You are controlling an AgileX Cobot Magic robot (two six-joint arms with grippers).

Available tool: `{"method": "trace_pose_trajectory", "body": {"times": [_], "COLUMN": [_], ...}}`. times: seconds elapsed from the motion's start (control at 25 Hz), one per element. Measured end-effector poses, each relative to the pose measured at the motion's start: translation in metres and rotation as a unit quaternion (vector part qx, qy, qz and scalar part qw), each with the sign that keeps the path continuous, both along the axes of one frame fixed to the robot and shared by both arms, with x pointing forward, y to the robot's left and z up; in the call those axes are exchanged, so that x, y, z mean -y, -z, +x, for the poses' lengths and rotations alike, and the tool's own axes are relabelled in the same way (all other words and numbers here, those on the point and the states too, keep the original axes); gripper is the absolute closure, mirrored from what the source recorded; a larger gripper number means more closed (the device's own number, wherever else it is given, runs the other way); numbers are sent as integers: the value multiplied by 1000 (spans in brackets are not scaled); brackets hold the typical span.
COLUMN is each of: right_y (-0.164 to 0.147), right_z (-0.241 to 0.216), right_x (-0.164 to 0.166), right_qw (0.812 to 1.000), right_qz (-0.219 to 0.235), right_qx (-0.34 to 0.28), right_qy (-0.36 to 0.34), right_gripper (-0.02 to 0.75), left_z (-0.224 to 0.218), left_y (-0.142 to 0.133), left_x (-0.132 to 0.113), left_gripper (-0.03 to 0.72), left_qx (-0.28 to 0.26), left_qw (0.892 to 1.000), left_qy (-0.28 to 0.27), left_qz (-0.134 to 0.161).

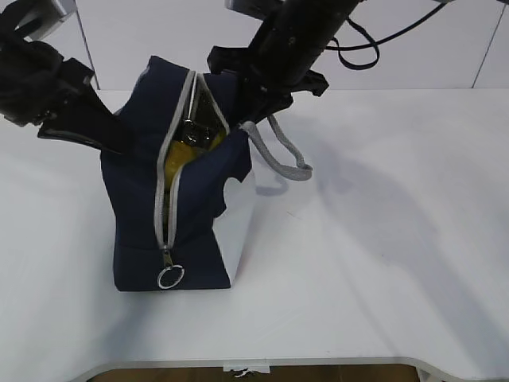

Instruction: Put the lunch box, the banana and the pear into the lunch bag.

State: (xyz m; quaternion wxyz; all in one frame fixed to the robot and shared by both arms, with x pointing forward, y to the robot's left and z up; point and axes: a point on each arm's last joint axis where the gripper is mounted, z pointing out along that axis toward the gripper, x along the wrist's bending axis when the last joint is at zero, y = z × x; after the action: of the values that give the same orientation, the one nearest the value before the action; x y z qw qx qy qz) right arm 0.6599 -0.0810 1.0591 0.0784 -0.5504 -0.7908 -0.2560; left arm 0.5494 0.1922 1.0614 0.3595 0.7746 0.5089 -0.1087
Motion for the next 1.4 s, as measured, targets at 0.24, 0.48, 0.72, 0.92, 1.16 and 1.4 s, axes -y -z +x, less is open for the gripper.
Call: {"method": "trace_pose_trajectory", "body": {"times": [0.24, 0.48, 0.72, 0.92, 1.16, 1.4], "right_y": [-23, -56, -62, -62, -60, -59], "right_z": [-7, -19, -20, -20, -17, -17], "right_x": [10, 27, 35, 36, 35, 35], "right_qw": [999, 993, 989, 988, 988, 988], "right_qz": [-28, -74, -100, -104, -104, -104], "right_qx": [39, 88, 99, 98, 101, 102], "right_qy": [1, 20, 44, 53, 55, 55], "right_gripper": [734, 736, 736, 734, 543, 322], "left_z": [1, -1, 6, 19, 21, 20], "left_y": [-5, -9, 3, 6, 6, 3], "left_x": [6, 30, 58, 73, 75, 76], "left_gripper": [694, 694, 694, 693, 650, 378], "left_qx": [-8, -17, -14, -14, -12, -15], "left_qw": [999, 995, 995, 994, 994, 993], "left_qy": [-13, -11, 1, 12, 11, 24], "left_qz": [-46, -99, -103, -111, -111, -114]}}
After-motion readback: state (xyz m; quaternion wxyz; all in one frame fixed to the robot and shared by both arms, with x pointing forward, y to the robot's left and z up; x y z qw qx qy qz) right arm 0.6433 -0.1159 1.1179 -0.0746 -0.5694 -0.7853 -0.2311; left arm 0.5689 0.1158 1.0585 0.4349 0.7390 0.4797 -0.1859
